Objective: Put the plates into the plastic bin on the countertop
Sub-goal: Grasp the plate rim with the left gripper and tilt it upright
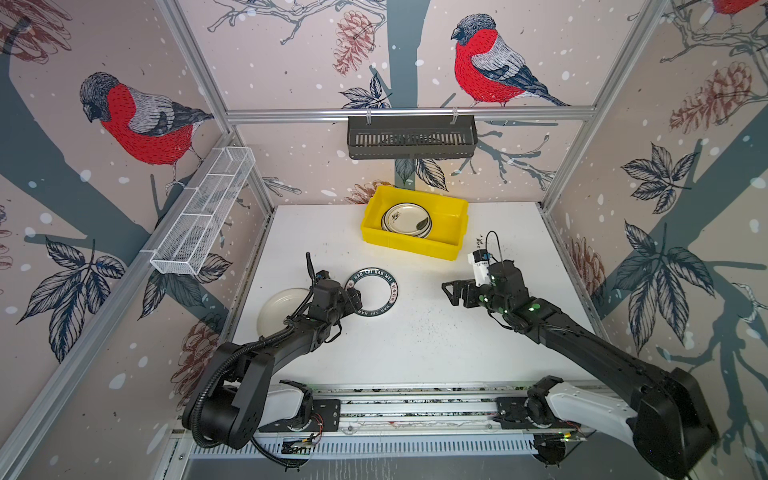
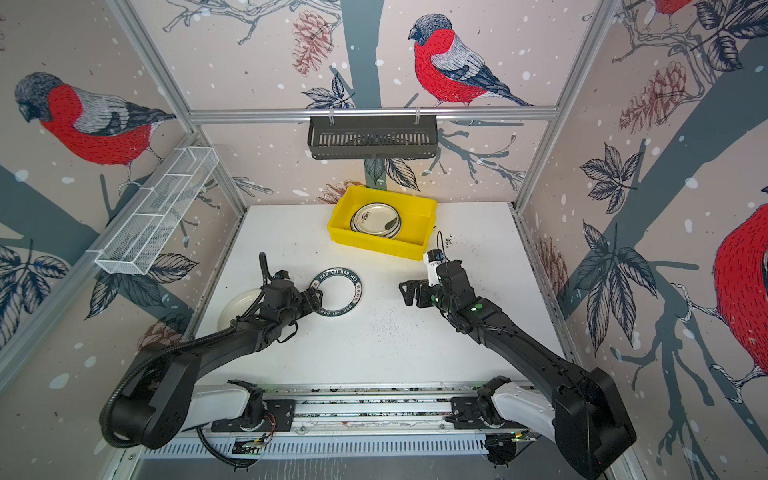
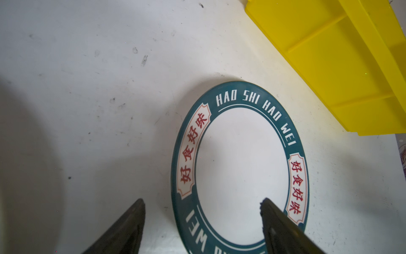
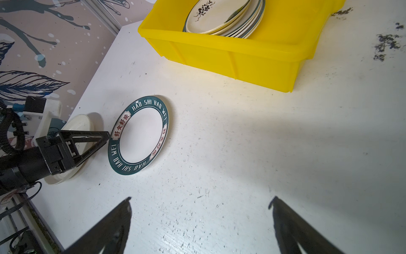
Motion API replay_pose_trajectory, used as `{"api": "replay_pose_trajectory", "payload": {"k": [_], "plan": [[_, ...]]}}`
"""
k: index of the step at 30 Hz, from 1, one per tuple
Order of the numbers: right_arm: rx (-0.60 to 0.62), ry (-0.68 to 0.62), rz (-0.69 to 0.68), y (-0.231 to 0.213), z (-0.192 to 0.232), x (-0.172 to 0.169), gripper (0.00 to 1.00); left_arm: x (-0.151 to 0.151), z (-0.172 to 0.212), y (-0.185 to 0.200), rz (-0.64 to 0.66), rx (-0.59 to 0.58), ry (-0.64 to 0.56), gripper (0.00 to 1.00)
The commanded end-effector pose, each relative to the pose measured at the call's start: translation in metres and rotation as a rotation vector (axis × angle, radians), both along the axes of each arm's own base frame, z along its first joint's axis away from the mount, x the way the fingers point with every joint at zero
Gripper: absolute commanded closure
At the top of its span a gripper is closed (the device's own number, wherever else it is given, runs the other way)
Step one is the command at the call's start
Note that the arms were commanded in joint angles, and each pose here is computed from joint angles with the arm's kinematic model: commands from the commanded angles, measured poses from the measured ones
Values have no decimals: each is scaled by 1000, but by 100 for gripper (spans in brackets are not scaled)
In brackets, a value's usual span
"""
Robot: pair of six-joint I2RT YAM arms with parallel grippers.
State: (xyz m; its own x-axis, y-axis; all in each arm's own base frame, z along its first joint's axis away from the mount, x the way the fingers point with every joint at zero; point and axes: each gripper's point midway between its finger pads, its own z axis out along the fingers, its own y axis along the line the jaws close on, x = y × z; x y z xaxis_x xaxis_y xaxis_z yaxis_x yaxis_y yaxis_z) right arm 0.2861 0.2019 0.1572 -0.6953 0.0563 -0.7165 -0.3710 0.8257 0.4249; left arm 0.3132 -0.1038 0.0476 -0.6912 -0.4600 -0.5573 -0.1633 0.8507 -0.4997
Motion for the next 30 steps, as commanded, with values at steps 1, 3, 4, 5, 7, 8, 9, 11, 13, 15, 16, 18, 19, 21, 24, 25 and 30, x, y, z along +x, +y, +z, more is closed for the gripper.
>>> {"api": "replay_pose_trajectory", "payload": {"k": [1, 3, 4, 5, 7, 8, 9, 11, 13, 15, 16, 18, 19, 21, 24, 25, 30], "plan": [[10, -15, -2, 1, 6, 3, 1, 8, 6, -4, 3, -51, -37, 21], [9, -13, -4, 1, 5, 3, 1, 9, 4, -6, -3, -58, -35, 24], [8, -13, -6, 1, 5, 4, 1, 9, 2, -6, -7, -59, -30, 25], [8, -14, -6, 1, 5, 4, 1, 9, 0, -7, -8, -58, -26, 25], [6, -9, -9, 1, 4, 4, 1, 9, -3, -8, -14, -65, -16, 28], [7, -7, -10, 0, 3, 4, 1, 9, -5, -9, -19, -67, -12, 31], [8, -4, -11, 0, 3, 4, 1, 9, -6, -10, -24, -74, -3, 34], [8, 1, -13, 0, 2, 3, 1, 9, -10, -10, -27, -76, 11, 38], [7, 4, -15, -1, 0, 3, 1, 9, -11, -11, -35, -76, 9, 39], [5, 8, -19, -2, -1, 3, 1, 10, -11, -11, -37, -77, 6, 42], [5, 8, -20, -2, -1, 2, 1, 10, -11, -11, -37, -76, 5, 42], [5, 12, -23, -2, -3, 2, 1, 11, -12, -11, -37, -70, 6, 43], [6, 12, -24, -2, -3, 2, 1, 11, -12, -12, -41, -69, 10, 44], [9, 14, -26, -2, -3, 2, 1, 12, -13, -12, -46, -67, 13, 45], [13, 17, -25, -1, -4, 2, 1, 12, -15, -15, -57, -70, 17, 51], [13, 19, -26, -1, -4, 2, 1, 12, -15, -16, -65, -72, 16, 53], [13, 24, -28, -1, -6, 3, 1, 13, -12, -21, -96, -85, 3, 63]]}}
